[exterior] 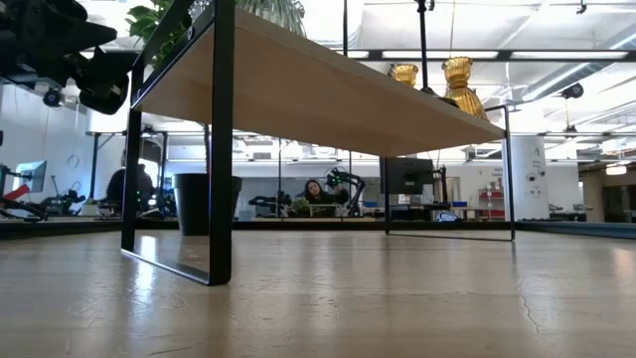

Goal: Pick & Place candle stick holders
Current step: Return to Home Position

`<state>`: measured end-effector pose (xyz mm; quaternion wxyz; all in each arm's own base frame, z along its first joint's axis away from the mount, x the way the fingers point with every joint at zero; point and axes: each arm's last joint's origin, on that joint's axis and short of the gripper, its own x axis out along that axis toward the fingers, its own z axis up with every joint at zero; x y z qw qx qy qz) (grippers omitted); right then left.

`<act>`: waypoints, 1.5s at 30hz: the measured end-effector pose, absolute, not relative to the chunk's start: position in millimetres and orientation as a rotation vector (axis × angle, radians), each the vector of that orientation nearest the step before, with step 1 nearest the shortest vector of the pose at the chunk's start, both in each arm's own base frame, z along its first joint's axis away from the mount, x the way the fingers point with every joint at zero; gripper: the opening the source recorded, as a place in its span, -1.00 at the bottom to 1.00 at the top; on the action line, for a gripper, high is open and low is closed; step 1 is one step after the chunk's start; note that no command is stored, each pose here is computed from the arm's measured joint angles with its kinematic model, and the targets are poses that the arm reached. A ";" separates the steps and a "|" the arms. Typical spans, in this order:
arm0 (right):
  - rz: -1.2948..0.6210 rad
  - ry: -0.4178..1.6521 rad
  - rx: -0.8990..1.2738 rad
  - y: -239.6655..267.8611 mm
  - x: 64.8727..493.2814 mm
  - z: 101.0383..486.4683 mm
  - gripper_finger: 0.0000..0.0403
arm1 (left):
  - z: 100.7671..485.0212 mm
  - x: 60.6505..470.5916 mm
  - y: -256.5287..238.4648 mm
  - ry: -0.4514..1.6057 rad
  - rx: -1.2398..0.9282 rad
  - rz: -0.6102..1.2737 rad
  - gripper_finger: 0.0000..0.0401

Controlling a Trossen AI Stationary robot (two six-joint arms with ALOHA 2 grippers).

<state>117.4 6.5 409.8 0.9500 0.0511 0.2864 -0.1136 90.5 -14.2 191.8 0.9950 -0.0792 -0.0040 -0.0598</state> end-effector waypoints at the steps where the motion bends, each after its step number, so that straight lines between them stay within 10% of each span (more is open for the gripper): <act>1: -0.234 0.538 0.108 5.2 108.9 417.6 -0.36 | 191.7 90.6 -14.2 -0.008 -0.159 -0.120 -0.04; 9: -0.221 0.351 0.104 -3.5 43.8 421.8 -0.93 | 191.8 90.5 -14.2 -0.007 -0.159 -0.120 -0.04; 28: 0.136 -0.035 0.193 5.8 44.2 272.3 -0.96 | 191.3 90.8 -14.2 -0.002 -0.158 -0.120 -0.04; 45: -0.065 -0.058 -0.099 5.1 82.9 211.2 -0.96 | 188.2 92.3 -14.5 0.035 -0.154 -0.116 -0.04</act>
